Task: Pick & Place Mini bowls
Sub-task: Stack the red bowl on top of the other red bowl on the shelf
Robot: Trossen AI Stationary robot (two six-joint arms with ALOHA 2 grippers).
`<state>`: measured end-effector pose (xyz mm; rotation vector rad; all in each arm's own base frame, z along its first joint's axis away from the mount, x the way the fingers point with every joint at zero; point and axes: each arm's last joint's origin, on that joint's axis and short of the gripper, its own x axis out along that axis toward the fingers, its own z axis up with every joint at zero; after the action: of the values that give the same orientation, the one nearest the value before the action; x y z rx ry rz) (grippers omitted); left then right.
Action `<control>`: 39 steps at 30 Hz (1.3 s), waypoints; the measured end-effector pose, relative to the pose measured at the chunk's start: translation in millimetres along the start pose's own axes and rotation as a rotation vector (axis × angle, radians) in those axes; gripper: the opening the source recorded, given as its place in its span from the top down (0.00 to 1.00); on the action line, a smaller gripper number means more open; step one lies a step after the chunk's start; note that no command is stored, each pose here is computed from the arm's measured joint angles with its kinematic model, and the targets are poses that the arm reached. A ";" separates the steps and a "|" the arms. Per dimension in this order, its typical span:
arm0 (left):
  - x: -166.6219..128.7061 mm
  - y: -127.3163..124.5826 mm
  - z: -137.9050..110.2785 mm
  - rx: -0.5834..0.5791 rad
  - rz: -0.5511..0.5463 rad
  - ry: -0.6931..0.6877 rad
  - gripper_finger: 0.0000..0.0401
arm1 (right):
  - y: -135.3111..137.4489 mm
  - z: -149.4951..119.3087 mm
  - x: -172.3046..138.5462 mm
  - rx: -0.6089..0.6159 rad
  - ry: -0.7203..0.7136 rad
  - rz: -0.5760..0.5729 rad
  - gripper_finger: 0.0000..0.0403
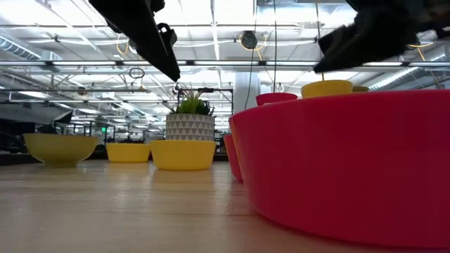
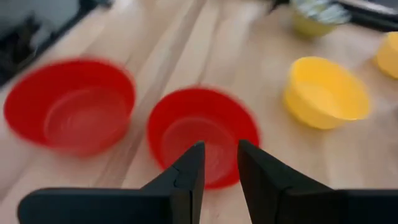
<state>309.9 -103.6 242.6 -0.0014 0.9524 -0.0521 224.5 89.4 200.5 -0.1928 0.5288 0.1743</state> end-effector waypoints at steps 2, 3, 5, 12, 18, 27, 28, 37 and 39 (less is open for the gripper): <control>0.0 0.1 -0.1 -0.024 0.000 0.000 0.15 | 7.2 -4.1 8.2 -0.053 0.018 0.019 0.80; 0.0 0.1 0.0 -0.036 0.000 0.000 0.15 | 10.6 -5.9 12.4 -0.075 0.022 0.028 0.80; 0.0 0.2 -0.3 -0.057 0.001 0.003 0.15 | 15.8 -8.0 19.7 -0.109 0.022 0.065 0.80; 0.0 0.1 0.6 -0.092 -0.002 -0.006 0.15 | 22.1 -3.4 38.1 -0.141 0.077 0.092 0.74; 18.8 -8.6 8.0 0.103 -0.029 -0.080 0.15 | 20.3 -1.5 31.5 -0.138 0.128 0.092 0.70; 66.4 -18.6 6.1 0.537 -0.025 -0.105 0.15 | 16.8 6.1 18.5 -0.015 0.104 0.085 0.71; 71.9 -18.7 6.6 0.557 -0.022 -0.116 0.15 | 16.7 5.6 18.3 -0.015 0.110 0.084 0.70; 105.0 -9.1 1.7 0.638 -0.073 -0.099 0.15 | 15.5 4.8 18.8 -0.017 0.118 0.080 0.71; 108.5 -4.0 1.7 0.625 -0.082 -0.093 0.15 | 15.5 4.9 18.8 -0.016 0.116 0.080 0.71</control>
<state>373.8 -112.6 155.3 0.5301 0.8112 -0.4202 239.5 107.6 192.8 -0.1986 0.6512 0.2462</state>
